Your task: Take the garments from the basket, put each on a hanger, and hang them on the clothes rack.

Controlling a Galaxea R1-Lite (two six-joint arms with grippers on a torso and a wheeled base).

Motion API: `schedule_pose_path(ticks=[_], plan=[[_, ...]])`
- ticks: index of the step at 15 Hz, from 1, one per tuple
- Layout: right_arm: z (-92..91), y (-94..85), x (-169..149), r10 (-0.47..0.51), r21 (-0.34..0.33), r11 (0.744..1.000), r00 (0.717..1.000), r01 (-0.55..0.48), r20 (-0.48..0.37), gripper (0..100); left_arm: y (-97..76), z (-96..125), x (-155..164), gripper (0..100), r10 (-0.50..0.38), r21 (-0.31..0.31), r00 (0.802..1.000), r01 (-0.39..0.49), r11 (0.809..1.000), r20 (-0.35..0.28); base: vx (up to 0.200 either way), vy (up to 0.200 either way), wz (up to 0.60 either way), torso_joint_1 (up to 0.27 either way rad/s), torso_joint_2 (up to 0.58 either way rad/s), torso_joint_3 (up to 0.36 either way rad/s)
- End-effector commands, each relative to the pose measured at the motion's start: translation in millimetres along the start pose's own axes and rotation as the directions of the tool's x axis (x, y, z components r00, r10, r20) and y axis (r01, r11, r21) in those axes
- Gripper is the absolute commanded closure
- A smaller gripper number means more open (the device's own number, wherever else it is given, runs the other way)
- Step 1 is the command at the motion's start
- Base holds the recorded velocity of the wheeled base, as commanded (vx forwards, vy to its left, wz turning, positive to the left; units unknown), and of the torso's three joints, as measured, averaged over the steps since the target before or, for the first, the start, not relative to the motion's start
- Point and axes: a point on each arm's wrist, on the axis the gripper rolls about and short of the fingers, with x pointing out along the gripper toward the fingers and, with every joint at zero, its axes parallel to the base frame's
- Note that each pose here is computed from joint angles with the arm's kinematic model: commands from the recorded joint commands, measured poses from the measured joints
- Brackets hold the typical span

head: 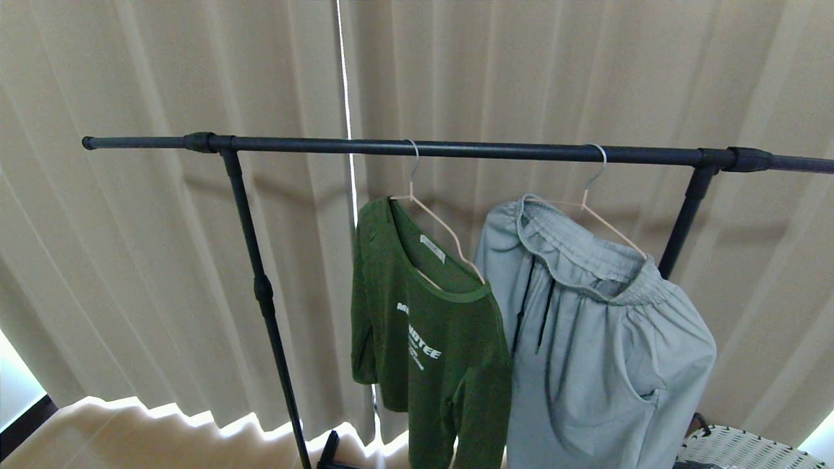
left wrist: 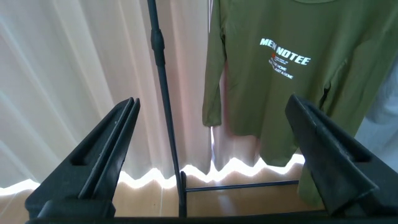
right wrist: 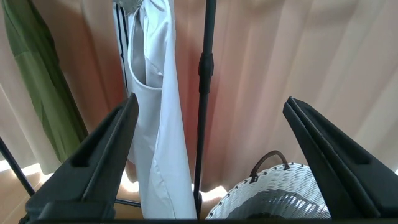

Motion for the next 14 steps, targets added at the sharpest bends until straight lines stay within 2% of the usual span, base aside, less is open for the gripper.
schedule_pose_path(ticks=[1,14], plan=[[0.0,0.0,-0.1,0.0,0.0,1.0,1.0,0.0,0.001,0,0.0,0.2,-0.1,0,0.0,0.0,1.0,0.0,1.0,0.002,0.0,0.0,0.0,0.0,0.0,0.0],[0.4,0.0,-0.2,-0.001,0.005,1.0,1.0,0.001,0.003,0,0.0,0.1,-0.1,0,0.0,0.0,1.0,0.0,1.0,0.001,0.0,0.0,0.0,0.0,0.0,0.0]])
